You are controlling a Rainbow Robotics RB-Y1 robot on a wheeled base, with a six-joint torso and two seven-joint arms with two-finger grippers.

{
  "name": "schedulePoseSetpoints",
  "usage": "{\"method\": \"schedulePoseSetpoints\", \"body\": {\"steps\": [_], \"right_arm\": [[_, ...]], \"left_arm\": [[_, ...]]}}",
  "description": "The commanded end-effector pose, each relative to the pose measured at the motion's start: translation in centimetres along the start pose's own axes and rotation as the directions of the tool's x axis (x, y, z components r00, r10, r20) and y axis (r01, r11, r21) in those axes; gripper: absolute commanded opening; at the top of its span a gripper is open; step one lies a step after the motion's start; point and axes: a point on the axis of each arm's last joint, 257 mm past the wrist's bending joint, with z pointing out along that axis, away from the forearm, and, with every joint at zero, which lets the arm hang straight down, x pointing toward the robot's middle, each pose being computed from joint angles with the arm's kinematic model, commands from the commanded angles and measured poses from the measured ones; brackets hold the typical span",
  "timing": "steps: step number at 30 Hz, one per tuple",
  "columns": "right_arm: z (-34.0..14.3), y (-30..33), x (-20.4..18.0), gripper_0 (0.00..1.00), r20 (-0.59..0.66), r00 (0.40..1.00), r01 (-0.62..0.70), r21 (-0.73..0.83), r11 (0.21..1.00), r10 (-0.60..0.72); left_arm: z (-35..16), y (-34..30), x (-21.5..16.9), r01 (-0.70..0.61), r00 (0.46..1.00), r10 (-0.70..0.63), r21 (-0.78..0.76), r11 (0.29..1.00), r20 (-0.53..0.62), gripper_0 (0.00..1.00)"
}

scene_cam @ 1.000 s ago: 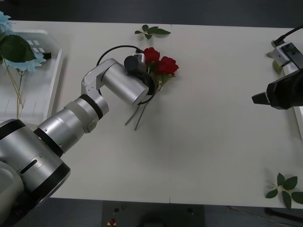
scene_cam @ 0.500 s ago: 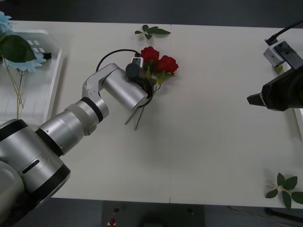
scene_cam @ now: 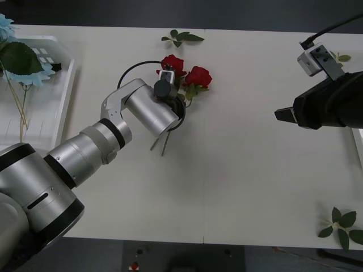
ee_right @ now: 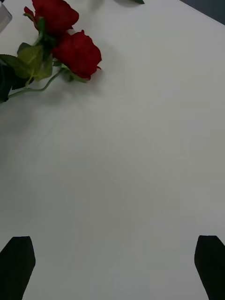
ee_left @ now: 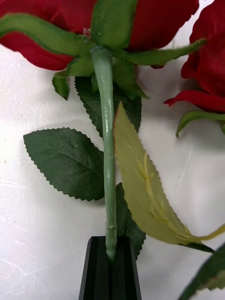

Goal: Put the red flowers into the right box and the blue flowers into the left box

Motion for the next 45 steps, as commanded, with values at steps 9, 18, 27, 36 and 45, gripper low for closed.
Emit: {"method": "schedulePoseSetpoints", "body": {"steps": [9, 18, 27, 36, 45], "right_arm": [[-1.0, 2.2, -3.8, 1.00, 0.084, 0.994, 0.067, -0.037, 0.997, -0.064], [-0.8, 2.2, -3.2, 1.00, 0.072, 0.996, 0.063, -0.039, 0.997, -0.060], [-1.0, 2.2, -3.8, 1.00, 0.088, 0.994, 0.073, -0.034, 0.997, -0.070], [-3.2, 2.8, -7.2, 1.00, 0.204, 0.970, 0.148, -0.054, 0.988, -0.134], [-5.7, 3.1, -10.7, 1.00, 0.345, 0.936, 0.151, -0.214, 0.965, -0.071]], "left_arm": [[-3.0, 4.4, -5.2, -0.004, 1.000, 0.004, 0.001, 1.000, 0.014, 0.00], [-9.7, 8.5, -6.9, 0.010, 0.994, -0.013, -0.029, 1.000, -0.104, 0.00], [-18.0, 10.6, -9.3, 0.052, 0.987, -0.049, 0.013, 0.999, -0.151, 0.00], [-24.9, 8.1, -12.6, -0.040, 0.999, 0.026, 0.341, 0.939, 0.047, 0.00], [-31.4, 3.1, -14.7, -0.169, 0.964, -0.012, 0.652, 0.739, 0.264, 0.00]]}}
